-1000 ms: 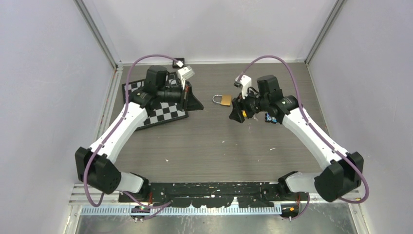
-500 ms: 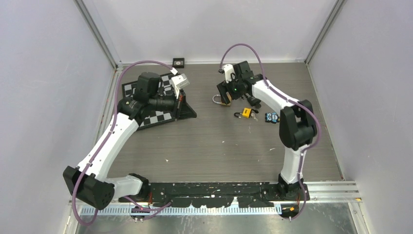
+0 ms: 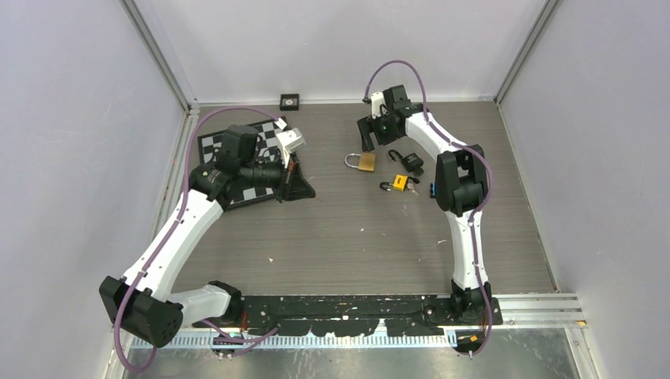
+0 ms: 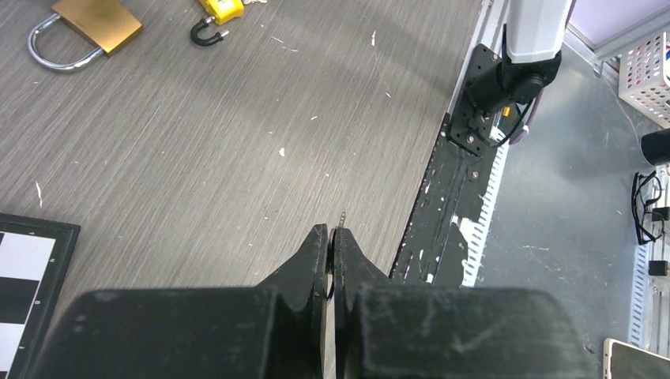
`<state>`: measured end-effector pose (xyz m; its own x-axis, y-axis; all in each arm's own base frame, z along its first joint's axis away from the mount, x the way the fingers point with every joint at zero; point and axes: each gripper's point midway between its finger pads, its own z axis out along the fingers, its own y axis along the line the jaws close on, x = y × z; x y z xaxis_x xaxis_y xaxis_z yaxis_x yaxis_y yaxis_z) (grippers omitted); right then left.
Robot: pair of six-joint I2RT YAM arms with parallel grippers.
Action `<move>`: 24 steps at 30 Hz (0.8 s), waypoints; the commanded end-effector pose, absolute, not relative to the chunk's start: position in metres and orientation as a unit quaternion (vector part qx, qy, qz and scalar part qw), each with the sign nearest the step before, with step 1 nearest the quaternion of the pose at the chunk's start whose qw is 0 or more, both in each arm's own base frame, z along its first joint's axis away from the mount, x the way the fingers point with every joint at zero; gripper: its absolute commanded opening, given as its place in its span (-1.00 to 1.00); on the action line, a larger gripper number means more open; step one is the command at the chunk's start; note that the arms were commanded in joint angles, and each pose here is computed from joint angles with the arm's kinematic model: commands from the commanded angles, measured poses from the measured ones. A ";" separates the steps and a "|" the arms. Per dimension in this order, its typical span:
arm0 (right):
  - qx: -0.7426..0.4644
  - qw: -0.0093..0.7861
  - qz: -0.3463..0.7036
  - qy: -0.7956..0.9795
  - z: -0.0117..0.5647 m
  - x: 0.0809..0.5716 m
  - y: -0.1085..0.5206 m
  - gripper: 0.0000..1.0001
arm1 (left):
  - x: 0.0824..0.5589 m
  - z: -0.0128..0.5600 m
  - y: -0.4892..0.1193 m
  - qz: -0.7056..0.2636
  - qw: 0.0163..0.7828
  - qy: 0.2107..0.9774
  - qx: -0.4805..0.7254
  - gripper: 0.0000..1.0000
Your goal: Unlock with the key
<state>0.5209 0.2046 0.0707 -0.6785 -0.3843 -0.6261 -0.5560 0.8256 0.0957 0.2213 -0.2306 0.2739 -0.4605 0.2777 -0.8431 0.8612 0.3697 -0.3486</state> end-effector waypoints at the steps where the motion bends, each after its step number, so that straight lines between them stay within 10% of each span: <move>1: -0.253 0.306 0.178 0.900 0.080 0.527 0.225 0.74 | 0.223 0.287 -0.229 -0.405 0.383 0.732 0.390 -1.00; 24: -0.237 0.215 0.270 0.908 0.048 0.471 0.246 0.73 | 0.236 0.285 -0.232 -0.395 0.391 0.732 0.395 -1.00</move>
<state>0.4984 0.2350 0.0381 -0.7747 -0.3116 -0.5503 -0.5451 0.7702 0.3311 0.2259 -0.2293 0.2724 -0.4404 0.2849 -0.8514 0.8671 0.3808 -0.3211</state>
